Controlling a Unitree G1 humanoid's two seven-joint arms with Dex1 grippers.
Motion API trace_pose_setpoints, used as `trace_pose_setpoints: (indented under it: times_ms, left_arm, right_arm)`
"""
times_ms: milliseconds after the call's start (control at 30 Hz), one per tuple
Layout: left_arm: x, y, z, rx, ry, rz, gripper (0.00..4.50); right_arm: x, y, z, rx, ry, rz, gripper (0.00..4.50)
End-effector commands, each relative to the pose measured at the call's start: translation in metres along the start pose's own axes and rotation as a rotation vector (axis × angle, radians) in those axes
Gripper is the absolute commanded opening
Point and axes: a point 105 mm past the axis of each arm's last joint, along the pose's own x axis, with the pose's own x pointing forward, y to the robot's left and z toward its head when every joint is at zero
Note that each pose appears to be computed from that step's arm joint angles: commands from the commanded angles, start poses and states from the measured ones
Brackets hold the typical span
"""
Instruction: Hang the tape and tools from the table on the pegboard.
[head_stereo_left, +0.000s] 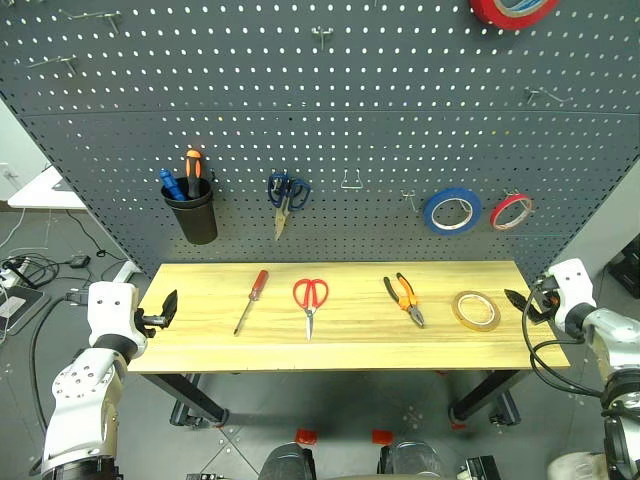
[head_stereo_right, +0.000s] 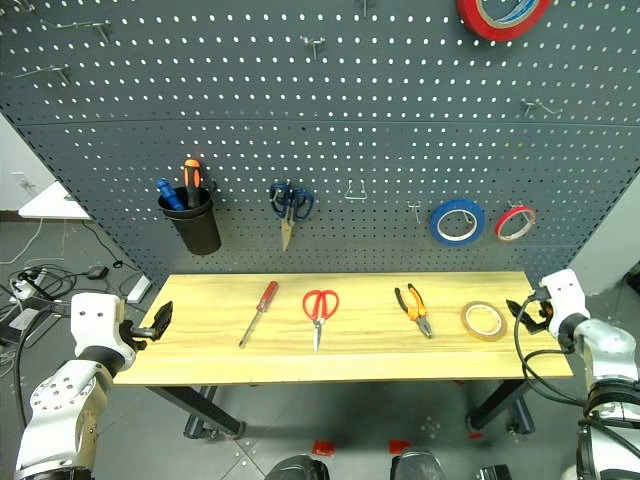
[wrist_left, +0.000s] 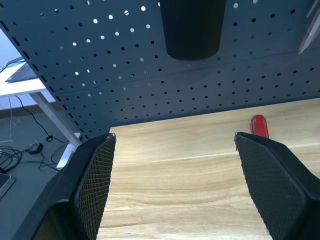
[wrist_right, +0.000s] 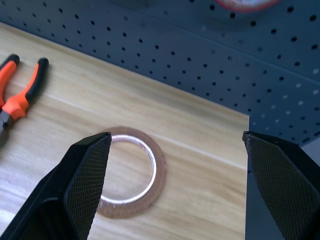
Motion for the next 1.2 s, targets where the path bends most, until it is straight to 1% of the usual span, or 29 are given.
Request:
trace_pose_setpoints:
  times_ms: [33,200,300,367,467,533,600,667,700,767,833,933,1000,1100,1200]
  left_arm:
    - [0.001,-0.001,0.015,0.065,-0.052,-0.013,4.00]
    - [0.001,0.000,0.008,0.092,-0.013,-0.004,4.00]
    - [-0.001,-0.002,0.011,0.078,-0.020,-0.013,4.00]
    - [-0.002,-0.010,0.015,0.117,-0.016,-0.062,4.00]
    - [-0.001,-0.027,0.020,0.171,-0.008,-0.138,4.00]
    - [0.004,-0.045,0.027,0.183,-0.005,-0.208,4.00]
    - [0.008,-0.064,0.037,0.184,-0.011,-0.292,4.00]
    - [0.009,-0.090,0.049,0.226,-0.041,-0.416,4.00]
    - [0.007,-0.103,0.054,0.247,-0.052,-0.488,4.00]
    - [0.004,-0.139,0.064,0.297,-0.078,-0.660,4.00]
    - [0.001,-0.162,0.073,0.324,-0.105,-0.773,4.00]
    - [0.001,-0.186,0.083,0.311,-0.100,-0.893,4.00]
    - [-0.002,-0.201,0.091,0.313,-0.121,-0.978,4.00]
    - [-0.004,-0.221,0.101,0.354,-0.172,-1.059,4.00]
    - [-0.010,-0.236,0.102,0.407,-0.202,-1.136,4.00]
  right_arm:
    - [0.002,-0.008,0.023,-0.030,-0.076,-0.022,4.50]
    - [0.003,0.000,0.021,-0.049,-0.069,0.018,4.50]
    - [0.002,0.010,0.021,-0.065,-0.070,0.084,4.50]
    - [-0.001,0.020,0.022,-0.086,-0.069,0.143,4.50]
    - [-0.008,0.038,0.019,-0.165,-0.036,0.232,4.50]
    - [-0.010,0.044,0.018,-0.185,-0.006,0.226,4.50]
    - [-0.011,0.051,0.023,-0.176,-0.007,0.236,4.50]
    - [-0.010,0.055,0.031,-0.165,-0.008,0.232,4.50]
    - [-0.010,0.057,0.031,-0.173,0.021,0.232,4.50]
    - [-0.004,0.062,0.034,-0.154,0.064,0.236,4.50]
    - [0.000,0.067,0.038,-0.146,0.088,0.253,4.50]
    - [0.010,0.067,0.041,-0.133,0.135,0.256,4.50]
    - [0.018,0.065,0.042,-0.132,0.167,0.250,4.50]
    - [0.033,0.062,0.045,-0.152,0.206,0.239,4.50]
    - [0.046,0.056,0.044,-0.173,0.256,0.207,4.50]
